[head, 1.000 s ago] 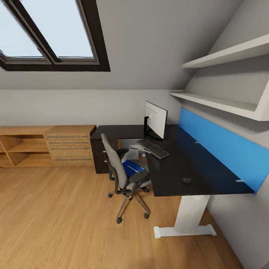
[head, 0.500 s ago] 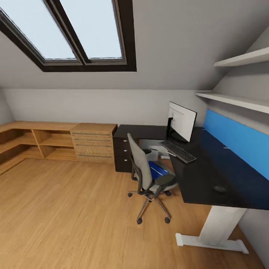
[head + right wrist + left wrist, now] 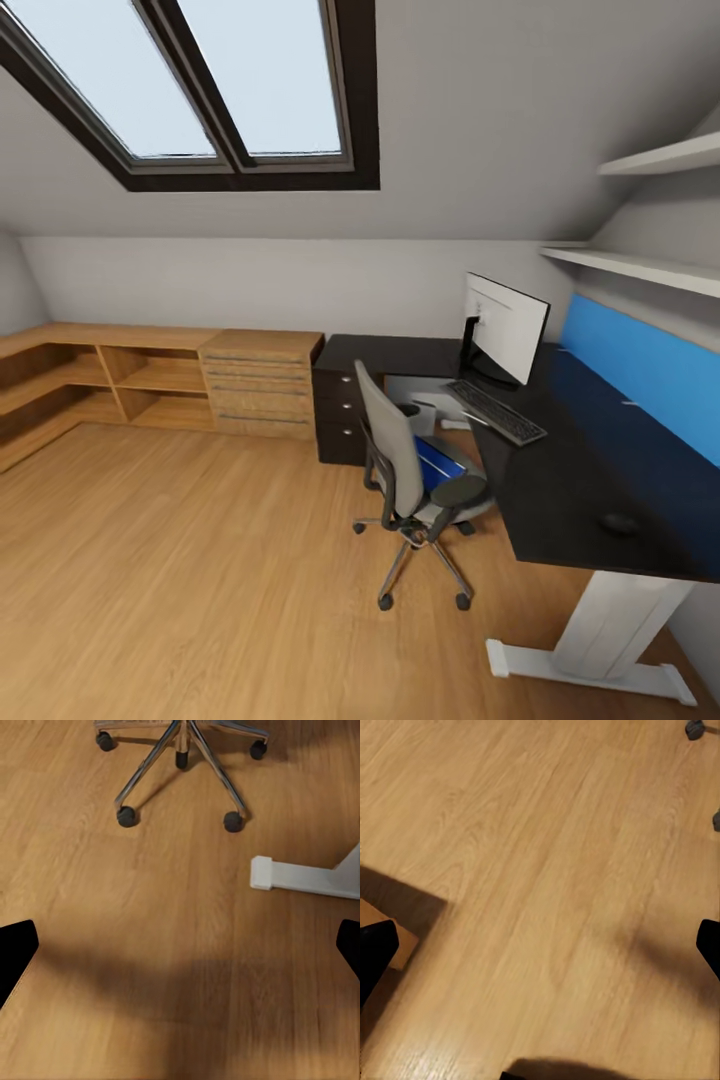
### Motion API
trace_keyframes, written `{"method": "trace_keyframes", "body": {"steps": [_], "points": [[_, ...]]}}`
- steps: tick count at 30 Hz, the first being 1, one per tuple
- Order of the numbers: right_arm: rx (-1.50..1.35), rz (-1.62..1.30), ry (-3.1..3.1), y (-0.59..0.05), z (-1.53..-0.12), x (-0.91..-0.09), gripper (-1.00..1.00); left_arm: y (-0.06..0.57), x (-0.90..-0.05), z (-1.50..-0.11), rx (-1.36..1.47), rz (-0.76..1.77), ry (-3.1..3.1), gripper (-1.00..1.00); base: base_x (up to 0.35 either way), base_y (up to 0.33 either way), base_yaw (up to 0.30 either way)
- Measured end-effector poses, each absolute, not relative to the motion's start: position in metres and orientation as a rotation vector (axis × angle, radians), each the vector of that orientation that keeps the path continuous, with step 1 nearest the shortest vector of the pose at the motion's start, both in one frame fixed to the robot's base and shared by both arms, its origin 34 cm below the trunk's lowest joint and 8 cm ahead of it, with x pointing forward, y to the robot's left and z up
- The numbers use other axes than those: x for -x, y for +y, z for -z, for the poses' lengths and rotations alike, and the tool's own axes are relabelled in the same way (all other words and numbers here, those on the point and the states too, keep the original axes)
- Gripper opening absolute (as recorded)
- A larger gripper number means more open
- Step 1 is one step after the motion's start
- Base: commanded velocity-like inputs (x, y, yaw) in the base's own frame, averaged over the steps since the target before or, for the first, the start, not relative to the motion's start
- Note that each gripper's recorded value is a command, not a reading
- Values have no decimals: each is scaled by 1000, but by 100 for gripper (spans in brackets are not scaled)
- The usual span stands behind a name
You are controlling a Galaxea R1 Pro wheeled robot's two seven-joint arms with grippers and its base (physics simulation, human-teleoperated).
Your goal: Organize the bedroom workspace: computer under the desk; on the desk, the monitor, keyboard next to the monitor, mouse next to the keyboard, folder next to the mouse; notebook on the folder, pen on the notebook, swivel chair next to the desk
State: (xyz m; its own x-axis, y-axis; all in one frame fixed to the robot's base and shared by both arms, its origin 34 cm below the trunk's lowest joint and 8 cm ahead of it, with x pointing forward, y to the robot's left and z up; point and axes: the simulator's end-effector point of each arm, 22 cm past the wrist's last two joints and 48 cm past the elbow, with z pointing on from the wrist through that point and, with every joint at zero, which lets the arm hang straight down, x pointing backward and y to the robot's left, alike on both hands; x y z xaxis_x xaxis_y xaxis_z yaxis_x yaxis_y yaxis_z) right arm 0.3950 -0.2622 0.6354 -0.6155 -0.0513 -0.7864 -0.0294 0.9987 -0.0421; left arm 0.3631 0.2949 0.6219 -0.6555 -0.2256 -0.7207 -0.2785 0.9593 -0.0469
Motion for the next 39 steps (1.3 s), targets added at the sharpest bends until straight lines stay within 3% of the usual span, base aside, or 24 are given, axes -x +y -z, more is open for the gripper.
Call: {"method": "trace_keyframes", "body": {"steps": [15,39], "points": [[61,28,2232,-260,-636,-396,100,290,-368,-624,341,-71,2299,100,40,39,-155],[61,27,2233,-260,-636,-396,100,287,-366,-624,326,-65,2304,100,51,111,-7]]}}
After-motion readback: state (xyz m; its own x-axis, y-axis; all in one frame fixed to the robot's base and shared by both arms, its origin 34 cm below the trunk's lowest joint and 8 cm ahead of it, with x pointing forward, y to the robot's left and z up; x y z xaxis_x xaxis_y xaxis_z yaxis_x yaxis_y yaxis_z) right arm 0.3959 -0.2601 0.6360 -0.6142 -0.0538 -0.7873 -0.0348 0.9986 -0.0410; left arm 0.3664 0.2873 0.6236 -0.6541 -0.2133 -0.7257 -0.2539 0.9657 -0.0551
